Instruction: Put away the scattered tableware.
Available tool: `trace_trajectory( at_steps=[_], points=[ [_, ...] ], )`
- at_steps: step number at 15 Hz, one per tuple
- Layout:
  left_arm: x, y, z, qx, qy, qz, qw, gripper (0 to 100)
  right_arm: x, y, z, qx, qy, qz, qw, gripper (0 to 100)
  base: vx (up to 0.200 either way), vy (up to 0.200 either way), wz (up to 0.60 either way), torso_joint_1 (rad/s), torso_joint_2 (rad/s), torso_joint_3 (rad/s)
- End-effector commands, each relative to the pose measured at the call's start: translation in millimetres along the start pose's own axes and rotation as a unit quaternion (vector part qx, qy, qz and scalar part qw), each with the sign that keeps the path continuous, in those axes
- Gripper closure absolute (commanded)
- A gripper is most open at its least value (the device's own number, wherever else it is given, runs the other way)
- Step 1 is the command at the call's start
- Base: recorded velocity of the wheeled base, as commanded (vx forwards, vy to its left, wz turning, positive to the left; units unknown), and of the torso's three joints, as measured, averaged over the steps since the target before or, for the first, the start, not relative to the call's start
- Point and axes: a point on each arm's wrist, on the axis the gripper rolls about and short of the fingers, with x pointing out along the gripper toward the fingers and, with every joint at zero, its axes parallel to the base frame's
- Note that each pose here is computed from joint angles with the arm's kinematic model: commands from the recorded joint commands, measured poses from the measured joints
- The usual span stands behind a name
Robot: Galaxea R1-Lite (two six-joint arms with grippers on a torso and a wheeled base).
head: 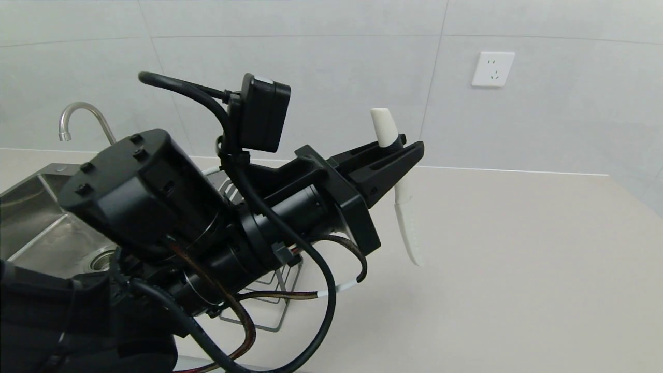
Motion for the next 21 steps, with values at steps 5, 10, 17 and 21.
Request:
trace_trajectory(
  at_steps=[5,10,17,21],
  points=[
    [-37,-8.3,-0.6,-0.004,0.026,0.003,0.9996,100,-31,16,-26,0.004,0.053,-0.073,0.996,0,0.000,0.000,0.00,0.000,0.00,0.000],
    [-42,1.8,12.2,0.083,0.015,0.023,0.9962,100,-34,18,-44,0.047,0.140,-0.088,0.985,0,0.000,0.000,0.00,0.000,0.00,0.000],
    [-19,-5.4,29.8,0.125,0.038,0.099,0.9865,100,-37,21,-54,0.064,0.191,-0.094,0.975,0,0.000,0.000,0.00,0.000,0.00,0.000],
    [-5,-21.3,49.5,0.120,-0.003,0.160,0.9797,100,-39,20,-57,0.075,0.207,-0.121,0.968,0,0.000,0.000,0.00,0.000,0.00,0.000]
  ],
)
